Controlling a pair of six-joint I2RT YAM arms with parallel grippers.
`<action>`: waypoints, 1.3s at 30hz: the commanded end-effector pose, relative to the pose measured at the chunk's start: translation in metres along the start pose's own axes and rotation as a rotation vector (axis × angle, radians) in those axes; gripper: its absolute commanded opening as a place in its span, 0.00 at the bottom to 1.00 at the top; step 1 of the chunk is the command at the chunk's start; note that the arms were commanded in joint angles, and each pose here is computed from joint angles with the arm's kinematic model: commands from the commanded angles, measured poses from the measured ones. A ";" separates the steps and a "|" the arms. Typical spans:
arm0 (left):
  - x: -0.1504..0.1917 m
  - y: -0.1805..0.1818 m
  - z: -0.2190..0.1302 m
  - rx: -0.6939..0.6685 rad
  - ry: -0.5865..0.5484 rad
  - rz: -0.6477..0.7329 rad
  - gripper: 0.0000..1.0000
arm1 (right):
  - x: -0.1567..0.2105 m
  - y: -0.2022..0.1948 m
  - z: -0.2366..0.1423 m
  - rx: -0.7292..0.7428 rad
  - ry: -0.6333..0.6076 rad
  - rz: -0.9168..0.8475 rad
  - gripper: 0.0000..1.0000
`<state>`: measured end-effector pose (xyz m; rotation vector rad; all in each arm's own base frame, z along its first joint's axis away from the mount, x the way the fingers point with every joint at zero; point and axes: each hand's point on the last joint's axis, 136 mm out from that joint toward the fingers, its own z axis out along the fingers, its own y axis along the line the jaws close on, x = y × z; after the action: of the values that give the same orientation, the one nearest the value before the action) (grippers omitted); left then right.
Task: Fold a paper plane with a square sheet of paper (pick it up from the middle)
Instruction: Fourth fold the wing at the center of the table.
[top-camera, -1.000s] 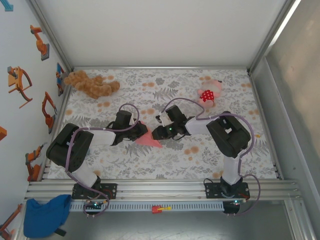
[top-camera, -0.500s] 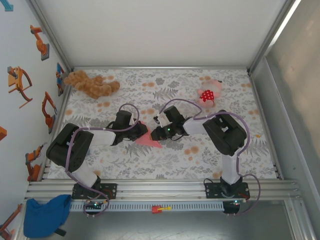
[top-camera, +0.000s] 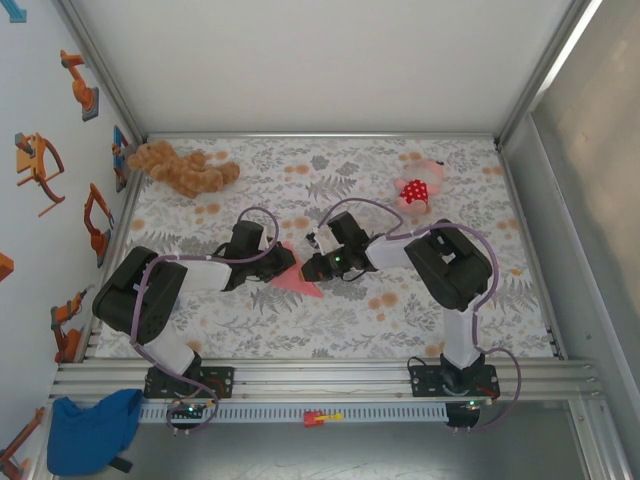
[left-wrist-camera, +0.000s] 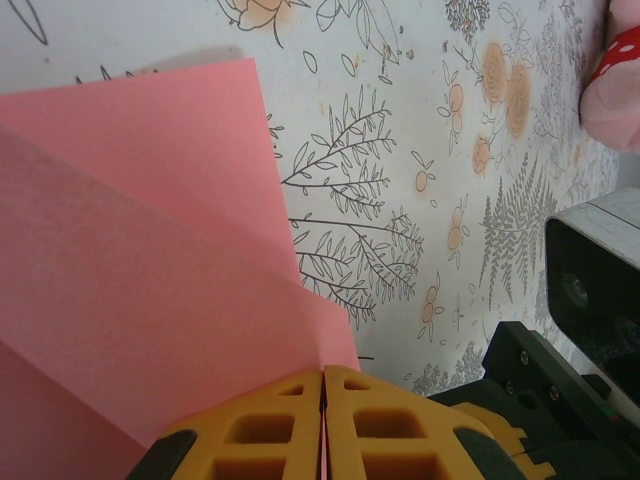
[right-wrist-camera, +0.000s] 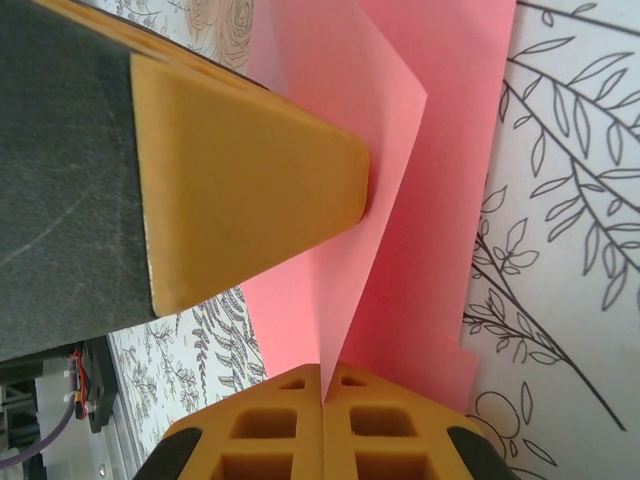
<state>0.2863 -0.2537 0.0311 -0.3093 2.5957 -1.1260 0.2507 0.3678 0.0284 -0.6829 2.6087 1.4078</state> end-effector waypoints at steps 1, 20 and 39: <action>-0.004 -0.005 -0.003 0.013 -0.006 0.013 0.10 | -0.004 0.006 0.005 -0.033 0.005 0.001 0.02; -0.002 0.001 0.003 -0.003 0.011 0.002 0.10 | -0.010 0.007 -0.021 0.009 -0.057 0.051 0.23; -0.002 0.000 0.004 -0.005 0.015 0.000 0.10 | 0.016 -0.009 -0.027 0.113 0.001 0.059 0.41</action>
<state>0.2869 -0.2529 0.0290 -0.3159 2.6019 -1.1251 0.2504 0.3351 0.0385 -0.5460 2.6880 1.2760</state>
